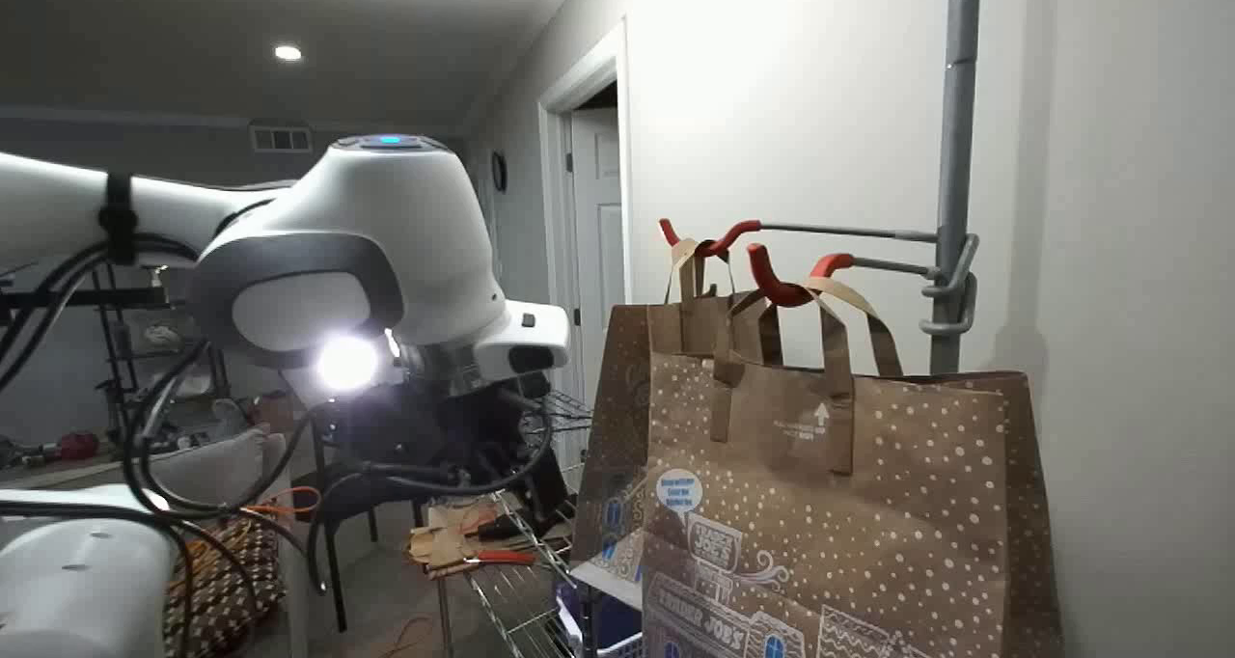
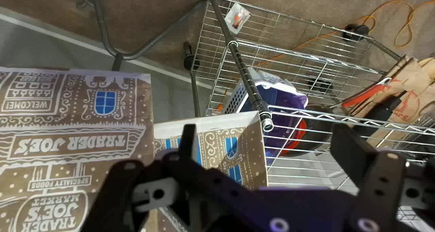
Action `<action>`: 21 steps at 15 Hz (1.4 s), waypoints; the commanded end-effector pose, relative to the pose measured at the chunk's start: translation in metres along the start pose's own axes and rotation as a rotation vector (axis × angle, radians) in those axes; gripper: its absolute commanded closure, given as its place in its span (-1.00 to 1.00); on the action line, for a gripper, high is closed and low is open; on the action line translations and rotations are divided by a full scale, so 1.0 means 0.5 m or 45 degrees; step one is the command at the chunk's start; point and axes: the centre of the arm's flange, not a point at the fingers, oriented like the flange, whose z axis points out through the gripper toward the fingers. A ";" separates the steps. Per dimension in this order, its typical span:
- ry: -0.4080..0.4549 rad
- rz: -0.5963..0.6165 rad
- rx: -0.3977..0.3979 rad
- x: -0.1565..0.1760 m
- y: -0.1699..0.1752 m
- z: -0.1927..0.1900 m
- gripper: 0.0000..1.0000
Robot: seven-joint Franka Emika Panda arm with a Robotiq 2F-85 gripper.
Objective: Take the bags off of the hanger
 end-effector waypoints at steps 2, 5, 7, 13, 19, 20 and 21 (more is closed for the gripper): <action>0.005 -0.022 0.003 0.001 -0.006 0.004 -1.00; 0.015 -0.009 -0.015 0.012 -0.006 -0.017 -1.00; 0.014 -0.006 -0.011 0.007 0.000 -0.014 -1.00; 0.211 -0.047 -0.004 0.037 -0.045 -0.097 -1.00; 0.598 -0.199 -0.073 0.085 -0.121 -0.264 -1.00; 0.679 -0.219 -0.083 0.095 -0.117 -0.268 -1.00; 0.738 -0.230 -0.090 0.107 -0.107 -0.270 -1.00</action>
